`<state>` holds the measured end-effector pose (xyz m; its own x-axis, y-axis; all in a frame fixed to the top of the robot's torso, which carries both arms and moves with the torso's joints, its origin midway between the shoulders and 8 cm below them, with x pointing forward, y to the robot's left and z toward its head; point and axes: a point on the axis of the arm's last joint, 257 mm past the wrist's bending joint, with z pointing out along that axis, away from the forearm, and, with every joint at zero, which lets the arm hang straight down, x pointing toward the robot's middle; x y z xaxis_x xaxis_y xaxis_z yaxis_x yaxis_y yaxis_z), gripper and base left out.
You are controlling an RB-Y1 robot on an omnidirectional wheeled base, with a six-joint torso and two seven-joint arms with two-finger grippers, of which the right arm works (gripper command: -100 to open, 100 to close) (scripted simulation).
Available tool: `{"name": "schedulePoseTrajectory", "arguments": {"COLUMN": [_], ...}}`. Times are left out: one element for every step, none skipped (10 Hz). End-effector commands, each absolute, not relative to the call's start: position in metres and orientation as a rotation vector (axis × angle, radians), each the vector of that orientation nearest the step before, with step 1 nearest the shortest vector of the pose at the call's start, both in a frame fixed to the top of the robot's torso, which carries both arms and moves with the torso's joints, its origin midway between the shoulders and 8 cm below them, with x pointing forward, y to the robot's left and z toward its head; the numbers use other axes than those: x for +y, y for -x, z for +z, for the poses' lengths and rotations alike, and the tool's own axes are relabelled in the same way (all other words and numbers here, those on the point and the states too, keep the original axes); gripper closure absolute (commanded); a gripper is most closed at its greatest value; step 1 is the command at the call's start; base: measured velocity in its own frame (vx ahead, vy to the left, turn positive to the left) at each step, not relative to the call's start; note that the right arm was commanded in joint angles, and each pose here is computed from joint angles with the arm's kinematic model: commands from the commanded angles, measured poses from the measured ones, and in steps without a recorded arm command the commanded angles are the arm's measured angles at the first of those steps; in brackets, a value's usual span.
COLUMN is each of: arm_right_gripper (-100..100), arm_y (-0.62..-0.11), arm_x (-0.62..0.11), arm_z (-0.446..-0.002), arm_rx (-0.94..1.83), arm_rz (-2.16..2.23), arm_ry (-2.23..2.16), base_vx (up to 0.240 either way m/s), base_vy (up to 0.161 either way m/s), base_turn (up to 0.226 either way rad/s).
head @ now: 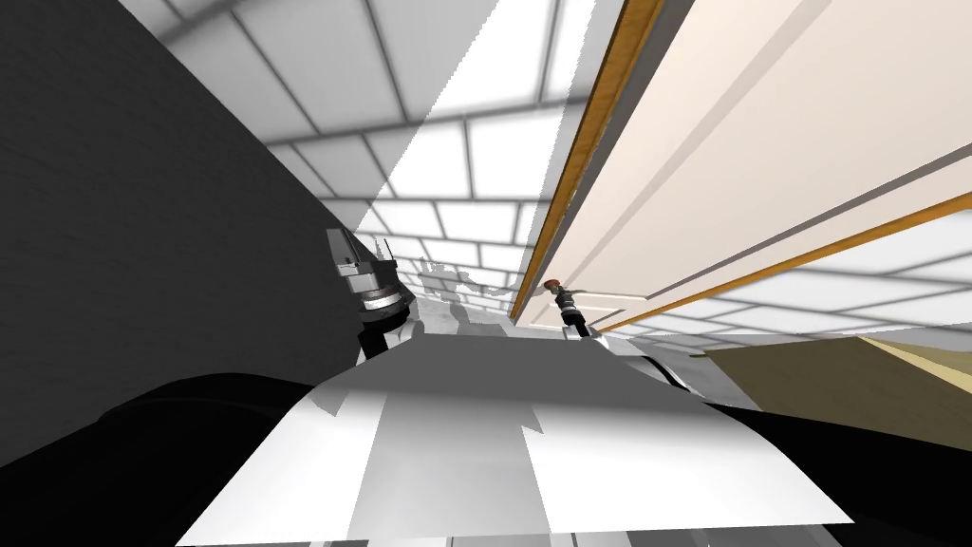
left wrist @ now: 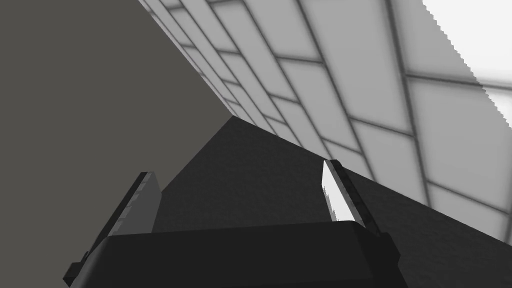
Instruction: Pull the door open
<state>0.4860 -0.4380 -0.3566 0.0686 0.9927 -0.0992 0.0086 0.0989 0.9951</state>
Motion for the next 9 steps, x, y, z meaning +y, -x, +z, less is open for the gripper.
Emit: {"name": "schedulePoseTrajectory", "arguments": {"arm_right_gripper": [100, 100, 100, 100, 100, 100, 100, 100, 100], "arm_y": [-0.4869, -0.4873, -0.4875, -0.4878, -0.488, -0.4881, -0.4893, -0.4834, -0.4803], "arm_x": [-0.4335, -0.4323, -0.4313, -0.4304, -0.4296, -0.4289, -0.4286, -0.4268, -0.4267], "arm_z": [-0.3553, -0.3551, -0.355, -0.3549, -0.3548, -0.3547, -0.3539, -0.356, -0.3555], "arm_rx": [1.215, 1.219, 1.224, 1.227, 1.23, 1.233, 1.23, 1.247, 1.256], "arm_rz": [1.095, 1.099, 1.102, 1.105, 1.108, 1.11, 1.111, 1.127, 1.137], "arm_ry": [-1.161, -1.159, -1.156, -1.154, -1.152, -1.15, -1.151, -1.142, -1.133], "base_vx": [-0.197, -0.211, -0.205, -0.197, -0.232, -0.249, -0.107, -0.139, -0.229], "base_vy": [-0.109, -0.116, -0.109, -0.07, -0.089, -0.099, -0.037, -0.037, -0.07], "base_turn": [0.194, 0.198, 0.151, 0.119, 0.108, 0.118, 0.039, 0.097, 0.12]}}
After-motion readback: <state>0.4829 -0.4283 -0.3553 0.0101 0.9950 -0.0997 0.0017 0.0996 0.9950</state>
